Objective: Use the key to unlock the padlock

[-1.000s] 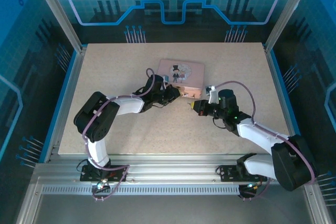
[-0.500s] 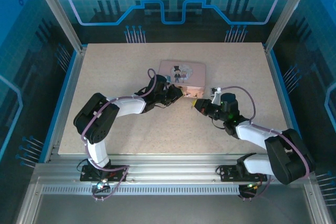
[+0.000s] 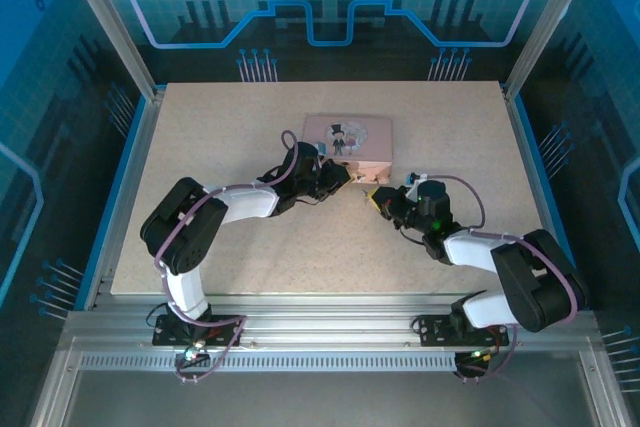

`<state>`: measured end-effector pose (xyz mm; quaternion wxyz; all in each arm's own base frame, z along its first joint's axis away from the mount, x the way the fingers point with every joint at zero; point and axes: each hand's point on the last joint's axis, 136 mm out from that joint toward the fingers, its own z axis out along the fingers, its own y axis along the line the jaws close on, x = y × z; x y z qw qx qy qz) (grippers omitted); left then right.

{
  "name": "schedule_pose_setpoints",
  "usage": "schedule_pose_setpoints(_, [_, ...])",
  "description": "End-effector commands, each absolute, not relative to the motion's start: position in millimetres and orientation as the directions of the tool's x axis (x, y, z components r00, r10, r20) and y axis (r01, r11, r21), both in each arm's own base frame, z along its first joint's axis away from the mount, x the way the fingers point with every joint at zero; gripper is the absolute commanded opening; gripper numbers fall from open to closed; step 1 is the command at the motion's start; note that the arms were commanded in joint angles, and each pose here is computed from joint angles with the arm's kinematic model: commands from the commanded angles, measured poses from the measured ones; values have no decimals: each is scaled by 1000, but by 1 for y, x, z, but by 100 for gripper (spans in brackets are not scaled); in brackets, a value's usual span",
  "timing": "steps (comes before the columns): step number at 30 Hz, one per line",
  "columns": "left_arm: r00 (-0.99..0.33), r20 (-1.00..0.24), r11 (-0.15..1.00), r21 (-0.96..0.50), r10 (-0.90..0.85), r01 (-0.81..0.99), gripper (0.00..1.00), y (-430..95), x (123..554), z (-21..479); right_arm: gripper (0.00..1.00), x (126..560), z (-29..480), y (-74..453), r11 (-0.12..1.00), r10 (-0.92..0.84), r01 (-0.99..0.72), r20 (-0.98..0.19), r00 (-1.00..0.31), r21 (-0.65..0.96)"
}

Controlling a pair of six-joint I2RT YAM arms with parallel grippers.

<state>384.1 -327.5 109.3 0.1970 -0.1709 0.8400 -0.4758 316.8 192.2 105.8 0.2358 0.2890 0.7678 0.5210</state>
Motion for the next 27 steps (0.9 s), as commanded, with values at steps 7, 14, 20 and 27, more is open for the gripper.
schedule_pose_setpoints(7, [-857,-199,394,-919,-475,-5,4,-343,388,152,0,329,105,199,151,742,255,61,-668,955])
schedule_pose_setpoints(14, [-859,-191,386,-922,-475,-9,4,-343,387,150,0,337,113,206,128,738,220,56,-672,967])
schedule_pose_setpoints(20, [-860,-187,381,-925,-475,-9,4,-344,388,149,0,341,118,208,123,739,197,43,-672,973])
schedule_pose_setpoints(27, [-864,-180,378,-926,-470,-13,4,-345,387,146,0,347,123,209,117,743,181,35,-668,976])
